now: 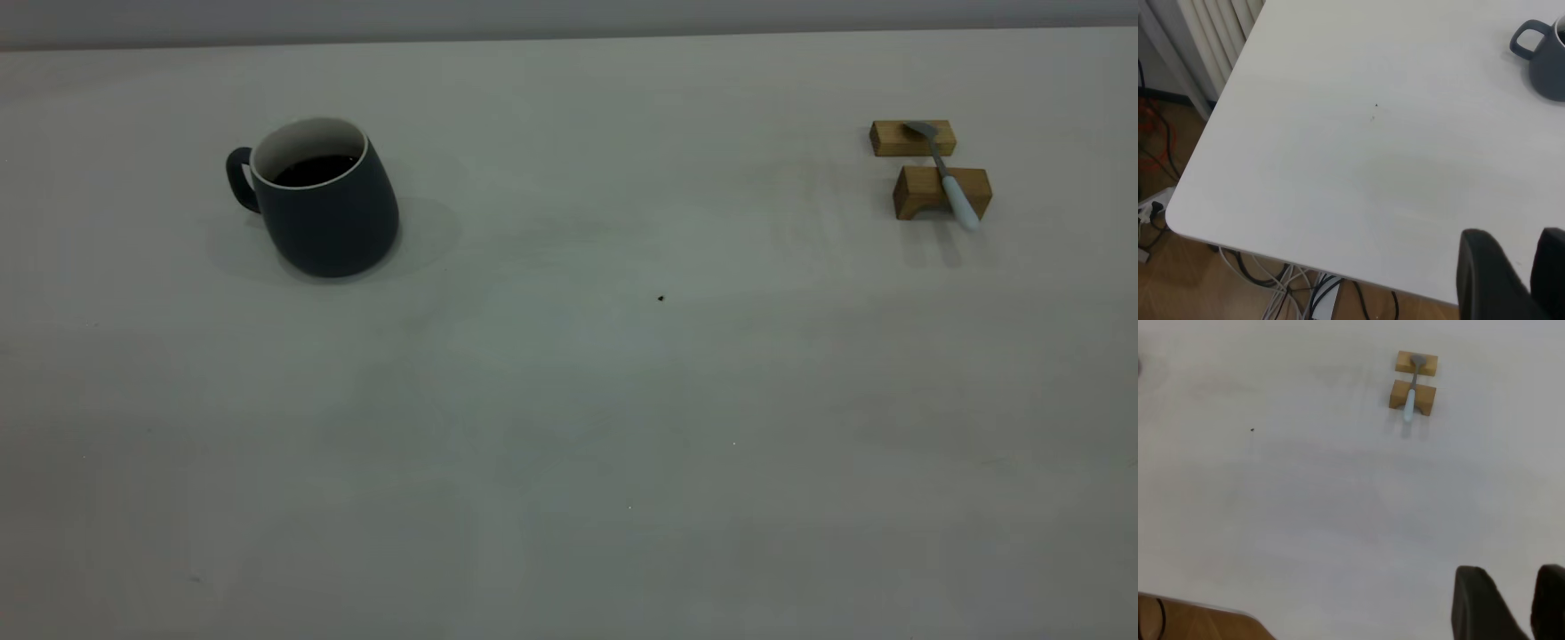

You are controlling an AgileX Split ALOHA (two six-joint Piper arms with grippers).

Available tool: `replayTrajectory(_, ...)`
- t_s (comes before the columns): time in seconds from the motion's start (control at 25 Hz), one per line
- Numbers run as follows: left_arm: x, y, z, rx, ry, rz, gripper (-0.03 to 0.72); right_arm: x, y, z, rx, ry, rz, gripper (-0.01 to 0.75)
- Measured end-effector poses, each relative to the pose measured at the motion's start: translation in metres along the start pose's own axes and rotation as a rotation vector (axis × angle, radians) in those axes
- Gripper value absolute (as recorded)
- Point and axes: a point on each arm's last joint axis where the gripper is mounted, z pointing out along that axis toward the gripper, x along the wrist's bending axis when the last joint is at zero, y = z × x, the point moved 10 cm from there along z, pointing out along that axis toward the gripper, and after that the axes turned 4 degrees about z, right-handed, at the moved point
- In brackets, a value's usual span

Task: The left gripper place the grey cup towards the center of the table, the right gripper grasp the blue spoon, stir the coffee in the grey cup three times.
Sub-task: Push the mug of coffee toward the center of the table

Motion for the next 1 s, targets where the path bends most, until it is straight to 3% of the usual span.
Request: replayTrajectory(1.0, -0.0015, 0.0003, 0.0002, -0.002, -0.019, 0.016, 0.242, 0.0, 0.0, 0.0, 0.0, 0.0, 0.0, 0.24)
